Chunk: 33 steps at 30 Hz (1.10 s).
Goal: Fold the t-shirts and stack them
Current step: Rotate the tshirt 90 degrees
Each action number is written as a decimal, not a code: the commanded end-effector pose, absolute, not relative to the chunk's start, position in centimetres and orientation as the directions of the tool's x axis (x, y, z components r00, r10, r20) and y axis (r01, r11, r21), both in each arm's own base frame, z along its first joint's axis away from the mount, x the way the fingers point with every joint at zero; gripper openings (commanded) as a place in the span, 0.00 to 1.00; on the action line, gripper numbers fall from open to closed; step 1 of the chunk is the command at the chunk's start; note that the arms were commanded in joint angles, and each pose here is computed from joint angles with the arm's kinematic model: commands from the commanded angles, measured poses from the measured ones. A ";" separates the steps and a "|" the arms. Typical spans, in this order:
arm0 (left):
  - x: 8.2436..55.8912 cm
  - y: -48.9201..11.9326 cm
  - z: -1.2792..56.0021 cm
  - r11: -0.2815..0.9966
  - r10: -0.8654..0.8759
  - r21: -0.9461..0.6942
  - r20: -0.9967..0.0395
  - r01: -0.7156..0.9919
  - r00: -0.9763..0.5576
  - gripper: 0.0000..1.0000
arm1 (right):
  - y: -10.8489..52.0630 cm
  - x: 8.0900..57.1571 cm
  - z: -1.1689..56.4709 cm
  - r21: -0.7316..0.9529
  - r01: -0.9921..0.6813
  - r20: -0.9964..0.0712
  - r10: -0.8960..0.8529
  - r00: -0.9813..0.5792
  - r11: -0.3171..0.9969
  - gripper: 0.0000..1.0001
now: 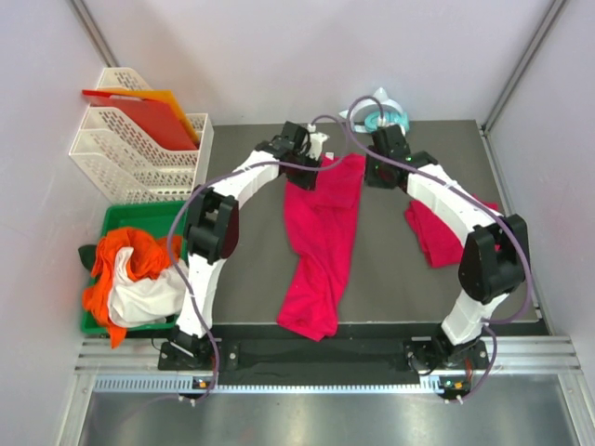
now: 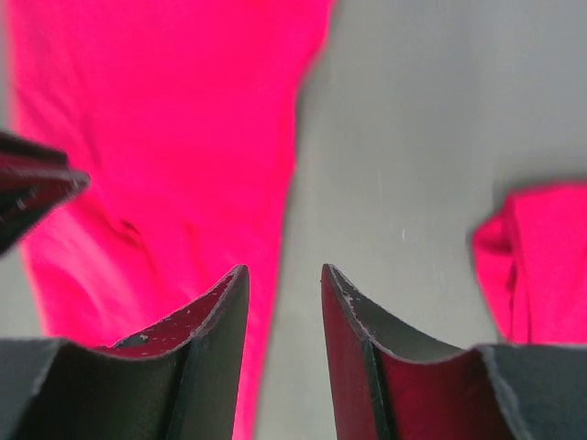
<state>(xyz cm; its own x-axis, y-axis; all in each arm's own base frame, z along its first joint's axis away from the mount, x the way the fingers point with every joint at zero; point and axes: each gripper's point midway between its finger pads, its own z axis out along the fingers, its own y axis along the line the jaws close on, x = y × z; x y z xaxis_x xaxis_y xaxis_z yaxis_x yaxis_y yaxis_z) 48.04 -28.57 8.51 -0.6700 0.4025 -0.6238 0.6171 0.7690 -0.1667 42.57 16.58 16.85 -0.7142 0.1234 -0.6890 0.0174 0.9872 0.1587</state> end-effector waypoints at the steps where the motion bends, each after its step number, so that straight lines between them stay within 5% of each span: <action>1: 47.7 -29.3 7.5 0.745 0.424 -0.172 -0.623 0.644 -0.657 0.32 | 16.6 40.7 18.6 0.161 0.026 -0.735 0.137 -0.664 0.987 0.38; 17: 50.2 -27.4 -3.8 0.801 0.515 -0.084 -0.411 0.593 -0.753 0.32 | 16.3 36.7 15.9 0.140 0.058 -0.686 0.139 -0.714 0.988 0.37; 33: 56.2 -17.6 -3.5 0.930 0.327 -0.010 -0.432 0.367 -0.840 0.38 | 15.2 35.1 14.3 0.119 0.090 -0.656 0.146 -0.740 0.989 0.36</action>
